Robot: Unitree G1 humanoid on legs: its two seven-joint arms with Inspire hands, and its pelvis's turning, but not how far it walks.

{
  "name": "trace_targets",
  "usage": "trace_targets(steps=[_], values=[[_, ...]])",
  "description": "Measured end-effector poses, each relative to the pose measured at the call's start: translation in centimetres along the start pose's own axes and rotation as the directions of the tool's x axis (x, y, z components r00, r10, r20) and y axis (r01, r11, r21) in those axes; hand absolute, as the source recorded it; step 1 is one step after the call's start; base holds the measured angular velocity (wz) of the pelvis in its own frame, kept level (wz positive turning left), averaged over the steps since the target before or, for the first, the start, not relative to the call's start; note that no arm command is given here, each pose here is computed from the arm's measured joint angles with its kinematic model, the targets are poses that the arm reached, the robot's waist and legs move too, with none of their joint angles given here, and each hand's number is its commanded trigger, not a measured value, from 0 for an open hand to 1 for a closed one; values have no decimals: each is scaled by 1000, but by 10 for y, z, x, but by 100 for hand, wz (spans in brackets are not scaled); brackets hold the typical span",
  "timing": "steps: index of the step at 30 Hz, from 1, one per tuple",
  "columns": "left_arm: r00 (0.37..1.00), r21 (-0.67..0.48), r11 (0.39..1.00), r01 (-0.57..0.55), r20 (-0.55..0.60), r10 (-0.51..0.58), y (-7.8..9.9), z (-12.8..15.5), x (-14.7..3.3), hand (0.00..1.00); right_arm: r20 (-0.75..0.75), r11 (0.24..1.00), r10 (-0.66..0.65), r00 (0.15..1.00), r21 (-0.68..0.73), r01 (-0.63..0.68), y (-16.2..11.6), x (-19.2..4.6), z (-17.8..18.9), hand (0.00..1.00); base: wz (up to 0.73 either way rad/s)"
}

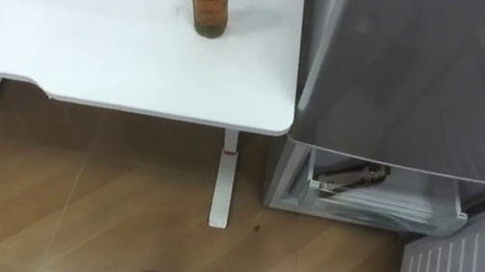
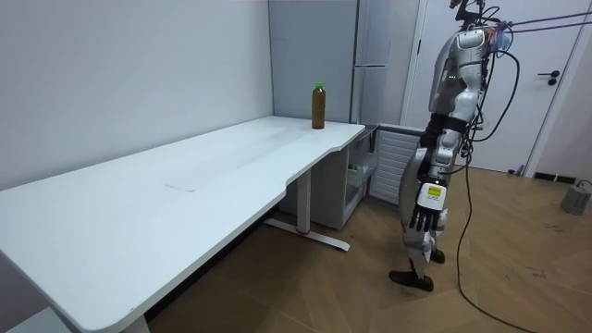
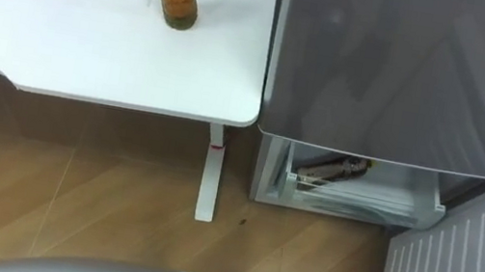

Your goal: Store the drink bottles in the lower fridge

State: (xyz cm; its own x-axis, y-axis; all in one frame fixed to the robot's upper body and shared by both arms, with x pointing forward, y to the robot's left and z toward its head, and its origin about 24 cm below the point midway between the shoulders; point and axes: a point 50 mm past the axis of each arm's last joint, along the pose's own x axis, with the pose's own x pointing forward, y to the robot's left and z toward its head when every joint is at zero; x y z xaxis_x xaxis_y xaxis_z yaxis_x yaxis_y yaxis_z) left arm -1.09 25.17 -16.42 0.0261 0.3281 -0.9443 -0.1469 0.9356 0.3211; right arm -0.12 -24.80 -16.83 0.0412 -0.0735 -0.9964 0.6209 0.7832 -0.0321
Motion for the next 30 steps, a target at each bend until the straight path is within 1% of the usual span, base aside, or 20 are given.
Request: trace_targets(steps=[7, 10, 11, 12, 14, 15, 18, 21, 25, 28, 30], values=[[1000, -28, 1000, -11, 3, 11, 2, 3, 0, 0, -2, 1000, -15, 1000, -27, 15, 0, 0, 1, 0, 0], [1000, -88, 996, -13, 13, 15, 1, 9, 1, 0, -2, 1000, -12, 1000, -27, 12, 1, 0, 0, 0, 0], [1000, -139, 990, -15, 12, 17, 1, 10, 1, 0, -1, 1000, -10, 1000, -29, 10, 2, 0, 0, 0, 0], [1000, -200, 980, -10, 14, 13, 1, 12, 1, 0, 2, 999, -10, 1000, -40, 10, 2, 0, 1, 0, -4], [1000, -281, 960, -9, 17, 14, 0, 14, 1, 0, 16, 998, -5, 1000, -66, 6, 5, 1, 6, 0, -9], [999, -336, 942, -10, 28, 20, 1, 18, 0, 0, 23, 997, -2, 1000, -73, 4, 6, 1, 7, 0, -5], [997, -452, 892, -21, 63, 55, 6, 28, -1, 0, 19, 997, -7, 1000, -78, 8, 3, 0, 5, 0, 0], [993, -493, 869, -36, 78, 85, 9, 34, -2, 0, 20, 994, -17, 1000, -106, 19, 1, 0, 5, 0, -2], [987, -518, 853, -60, 96, 128, 10, 43, -3, 0, 22, 995, -20, 1000, -98, 22, -2, -1, 4, 0, -3], [975, -571, 815, -98, 108, 193, 17, 52, -6, 0, 21, 995, -20, 1000, -101, 22, -5, -1, 2, 0, -7], [956, -607, 783, -139, 125, 266, 26, 62, -10, 0, 27, 994, -26, 999, -109, 29, -8, -2, 3, 0, -7]])
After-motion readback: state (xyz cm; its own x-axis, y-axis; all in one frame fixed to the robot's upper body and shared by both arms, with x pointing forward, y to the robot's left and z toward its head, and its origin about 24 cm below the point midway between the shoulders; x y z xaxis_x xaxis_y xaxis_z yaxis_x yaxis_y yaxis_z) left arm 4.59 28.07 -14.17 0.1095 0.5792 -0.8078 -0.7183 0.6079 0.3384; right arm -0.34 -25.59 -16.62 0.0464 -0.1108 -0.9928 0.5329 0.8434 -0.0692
